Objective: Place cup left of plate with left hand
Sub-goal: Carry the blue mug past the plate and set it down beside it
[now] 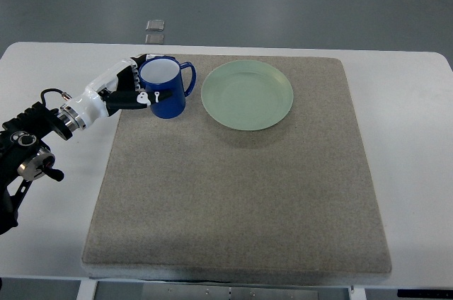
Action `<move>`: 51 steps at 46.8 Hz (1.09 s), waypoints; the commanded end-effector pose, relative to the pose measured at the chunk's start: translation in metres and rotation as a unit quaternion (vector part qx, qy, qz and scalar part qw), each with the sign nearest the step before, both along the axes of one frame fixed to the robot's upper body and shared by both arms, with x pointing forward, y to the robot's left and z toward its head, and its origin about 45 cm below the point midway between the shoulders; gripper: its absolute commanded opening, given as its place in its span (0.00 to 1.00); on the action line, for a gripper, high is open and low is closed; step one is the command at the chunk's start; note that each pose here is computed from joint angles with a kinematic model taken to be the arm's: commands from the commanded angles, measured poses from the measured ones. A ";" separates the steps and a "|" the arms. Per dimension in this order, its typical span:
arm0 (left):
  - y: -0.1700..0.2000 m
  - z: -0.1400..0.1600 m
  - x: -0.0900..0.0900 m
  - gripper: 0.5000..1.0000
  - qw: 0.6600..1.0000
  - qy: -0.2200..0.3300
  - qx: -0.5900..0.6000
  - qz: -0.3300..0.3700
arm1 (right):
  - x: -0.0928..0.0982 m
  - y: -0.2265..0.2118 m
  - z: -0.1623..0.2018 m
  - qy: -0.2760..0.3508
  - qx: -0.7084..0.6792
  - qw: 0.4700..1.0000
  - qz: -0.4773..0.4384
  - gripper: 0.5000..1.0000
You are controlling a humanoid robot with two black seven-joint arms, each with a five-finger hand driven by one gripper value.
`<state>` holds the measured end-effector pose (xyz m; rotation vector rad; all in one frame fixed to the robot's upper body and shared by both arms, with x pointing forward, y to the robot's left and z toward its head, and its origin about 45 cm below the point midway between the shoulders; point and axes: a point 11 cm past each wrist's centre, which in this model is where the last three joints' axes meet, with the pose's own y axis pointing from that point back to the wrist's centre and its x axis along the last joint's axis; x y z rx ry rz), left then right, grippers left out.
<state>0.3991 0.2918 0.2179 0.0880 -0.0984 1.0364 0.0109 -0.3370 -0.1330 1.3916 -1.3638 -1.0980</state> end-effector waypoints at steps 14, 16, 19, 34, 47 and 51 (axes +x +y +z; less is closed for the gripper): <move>0.035 -0.015 0.006 0.27 0.996 0.004 0.019 0.082 | 0.000 0.000 0.000 0.000 0.000 1.000 0.000 0.86; 0.037 -0.016 0.006 0.28 0.996 0.000 0.022 0.090 | 0.000 0.000 0.000 0.000 0.000 1.000 0.000 0.86; 0.039 -0.015 0.006 0.32 0.995 -0.005 0.022 0.100 | 0.000 0.001 0.000 0.000 0.001 1.000 0.000 0.86; 0.035 -0.033 0.000 0.47 0.995 0.006 0.027 0.094 | 0.000 0.000 0.000 0.000 0.000 1.000 0.000 0.86; 0.035 -0.039 -0.002 0.78 0.995 0.011 0.030 0.092 | 0.000 0.000 0.000 0.000 0.000 1.000 0.000 0.86; 0.035 -0.039 -0.002 0.92 0.995 0.012 0.029 0.092 | 0.000 0.000 0.000 0.000 0.000 1.000 0.000 0.86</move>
